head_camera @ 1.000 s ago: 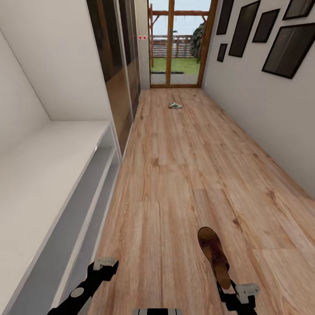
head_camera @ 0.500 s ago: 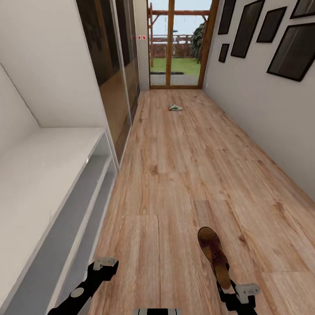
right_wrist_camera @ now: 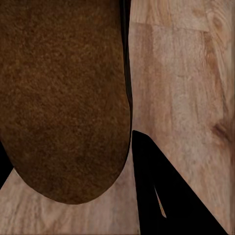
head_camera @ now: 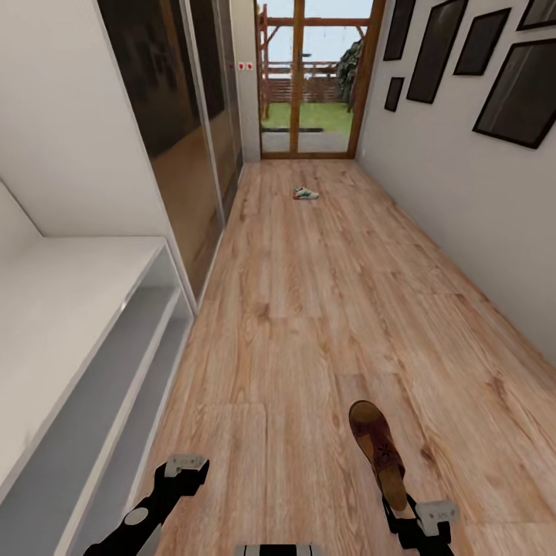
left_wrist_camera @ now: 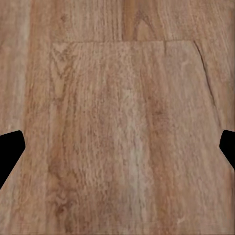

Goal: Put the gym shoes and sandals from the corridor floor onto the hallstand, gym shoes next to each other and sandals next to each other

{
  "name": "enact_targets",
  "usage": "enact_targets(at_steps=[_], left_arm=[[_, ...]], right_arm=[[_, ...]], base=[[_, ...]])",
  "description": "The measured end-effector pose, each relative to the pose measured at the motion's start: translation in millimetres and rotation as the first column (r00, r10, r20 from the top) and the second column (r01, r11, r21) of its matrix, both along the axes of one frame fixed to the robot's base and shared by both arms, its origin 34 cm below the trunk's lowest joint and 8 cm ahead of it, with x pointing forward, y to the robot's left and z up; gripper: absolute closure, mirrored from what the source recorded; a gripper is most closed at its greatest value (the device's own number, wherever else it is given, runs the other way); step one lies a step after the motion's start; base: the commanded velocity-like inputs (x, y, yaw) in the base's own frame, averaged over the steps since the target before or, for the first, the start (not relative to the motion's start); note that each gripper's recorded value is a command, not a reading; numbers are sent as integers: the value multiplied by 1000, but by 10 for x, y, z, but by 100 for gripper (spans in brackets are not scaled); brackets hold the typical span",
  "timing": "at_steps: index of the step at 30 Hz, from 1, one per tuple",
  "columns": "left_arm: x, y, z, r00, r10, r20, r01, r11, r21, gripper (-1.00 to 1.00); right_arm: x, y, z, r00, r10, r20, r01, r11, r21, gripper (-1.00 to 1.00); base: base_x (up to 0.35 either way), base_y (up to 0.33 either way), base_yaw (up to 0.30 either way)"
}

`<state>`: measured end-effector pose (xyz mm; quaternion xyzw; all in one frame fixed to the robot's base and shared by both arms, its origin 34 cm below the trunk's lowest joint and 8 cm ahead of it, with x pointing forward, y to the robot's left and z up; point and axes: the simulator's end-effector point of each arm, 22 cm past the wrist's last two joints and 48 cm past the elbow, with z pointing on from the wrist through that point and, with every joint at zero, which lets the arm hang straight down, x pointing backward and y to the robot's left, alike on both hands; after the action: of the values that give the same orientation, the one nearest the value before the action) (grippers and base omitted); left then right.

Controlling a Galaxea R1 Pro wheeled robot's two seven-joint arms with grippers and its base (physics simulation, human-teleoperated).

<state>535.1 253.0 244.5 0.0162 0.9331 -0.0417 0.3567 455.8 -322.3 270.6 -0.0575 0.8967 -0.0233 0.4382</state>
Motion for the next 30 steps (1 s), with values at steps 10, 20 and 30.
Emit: enact_targets(at_steps=[10, 20, 30], left_arm=[[0, -1, 0, 1000, 1, 0, -1, 1000, -1, -100], [-439, 88, -87, 1000, -3, 9, 3, 1000, 15, -100], [-597, 105, -74, 999, -3, 42, 3, 1000, 20, -100]], right_arm=[[-4, 3, -2, 1000, 0, -1, 0, 1000, 1, 100], [-20, 14, -16, 1000, 0, -6, 0, 1000, 3, 100], [-23, 16, -19, 1000, 0, -7, 0, 1000, 4, 100]], base=[[314, -132, -168], [334, -83, -263], [336, -77, -265]])
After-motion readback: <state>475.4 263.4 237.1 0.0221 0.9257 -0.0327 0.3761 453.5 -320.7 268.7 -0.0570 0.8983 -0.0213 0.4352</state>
